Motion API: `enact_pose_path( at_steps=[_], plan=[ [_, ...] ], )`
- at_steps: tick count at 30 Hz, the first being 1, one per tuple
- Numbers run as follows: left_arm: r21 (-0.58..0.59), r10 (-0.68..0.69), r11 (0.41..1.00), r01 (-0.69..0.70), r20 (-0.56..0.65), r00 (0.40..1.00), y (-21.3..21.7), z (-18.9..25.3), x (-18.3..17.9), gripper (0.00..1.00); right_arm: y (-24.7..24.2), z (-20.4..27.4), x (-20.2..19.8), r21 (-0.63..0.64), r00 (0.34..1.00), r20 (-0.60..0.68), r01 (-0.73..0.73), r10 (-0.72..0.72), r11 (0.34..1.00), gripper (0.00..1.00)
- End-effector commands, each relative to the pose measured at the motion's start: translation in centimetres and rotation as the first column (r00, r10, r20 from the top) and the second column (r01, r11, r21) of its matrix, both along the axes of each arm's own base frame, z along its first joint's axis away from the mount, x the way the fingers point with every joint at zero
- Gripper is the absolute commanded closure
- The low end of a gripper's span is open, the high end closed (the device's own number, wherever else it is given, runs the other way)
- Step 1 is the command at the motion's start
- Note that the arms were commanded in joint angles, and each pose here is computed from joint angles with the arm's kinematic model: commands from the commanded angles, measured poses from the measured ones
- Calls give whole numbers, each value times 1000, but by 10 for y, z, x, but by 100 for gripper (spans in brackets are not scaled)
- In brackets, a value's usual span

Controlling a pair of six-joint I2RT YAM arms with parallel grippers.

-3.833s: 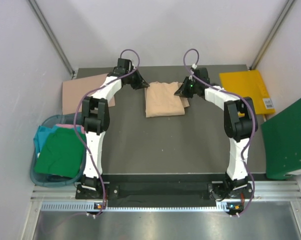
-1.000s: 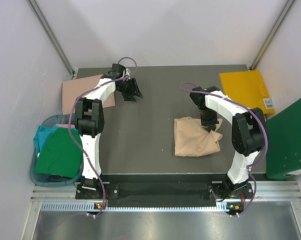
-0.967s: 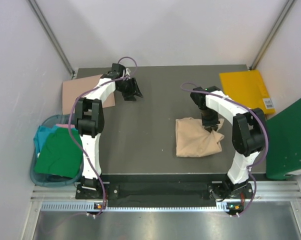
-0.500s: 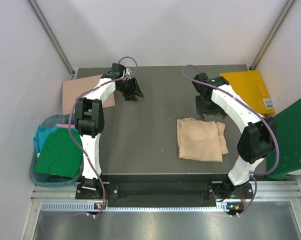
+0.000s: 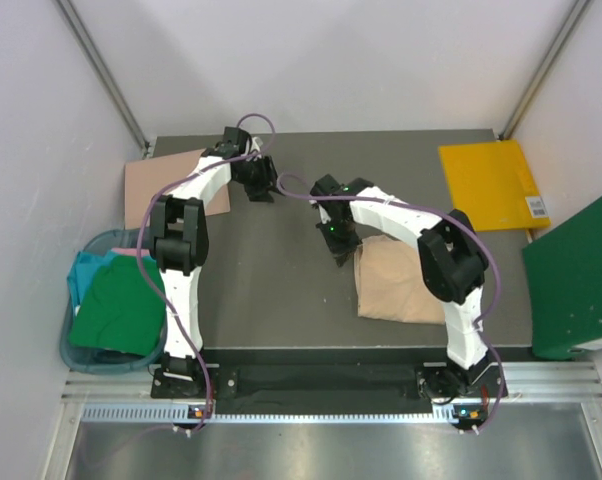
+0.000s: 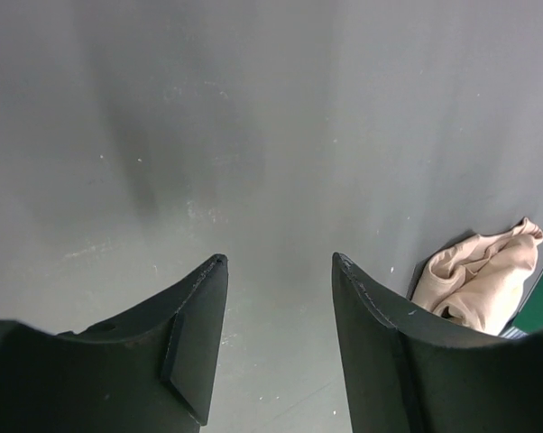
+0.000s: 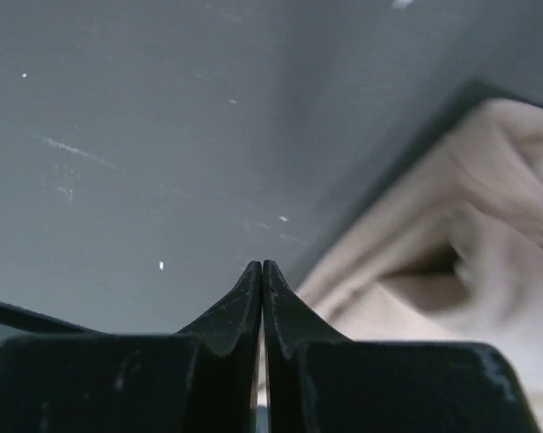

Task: Fold and stack the t-shirts
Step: Put the neatly folded tshirt into the corner of the board with the right arm

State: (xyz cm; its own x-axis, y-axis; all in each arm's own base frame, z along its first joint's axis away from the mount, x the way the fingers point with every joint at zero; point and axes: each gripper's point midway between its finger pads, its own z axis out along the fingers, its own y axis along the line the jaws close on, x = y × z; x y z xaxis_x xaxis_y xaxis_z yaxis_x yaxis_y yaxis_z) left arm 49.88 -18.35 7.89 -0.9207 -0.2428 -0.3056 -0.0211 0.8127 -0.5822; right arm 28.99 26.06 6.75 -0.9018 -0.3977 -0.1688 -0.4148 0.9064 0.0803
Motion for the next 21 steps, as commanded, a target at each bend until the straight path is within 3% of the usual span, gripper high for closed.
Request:
enact_pose_path(
  at_steps=[1,9,15,21],
  plan=[
    [14,-2,1000,1,44,999,7,19,-1,46,25,-12,0,75,997,-29,-65,67,995,100],
    [26,0,1000,-2,47,999,12,20,-1,46,-9,-41,-19,-52,995,-98,-24,18,998,100],
    [18,4,1000,-5,37,999,12,16,-1,46,-58,-50,-34,-156,983,-141,98,-120,983,100],
    [12,7,1000,-8,38,999,11,16,1,46,-119,-45,-27,-260,958,-80,247,-276,934,100]
  ],
)
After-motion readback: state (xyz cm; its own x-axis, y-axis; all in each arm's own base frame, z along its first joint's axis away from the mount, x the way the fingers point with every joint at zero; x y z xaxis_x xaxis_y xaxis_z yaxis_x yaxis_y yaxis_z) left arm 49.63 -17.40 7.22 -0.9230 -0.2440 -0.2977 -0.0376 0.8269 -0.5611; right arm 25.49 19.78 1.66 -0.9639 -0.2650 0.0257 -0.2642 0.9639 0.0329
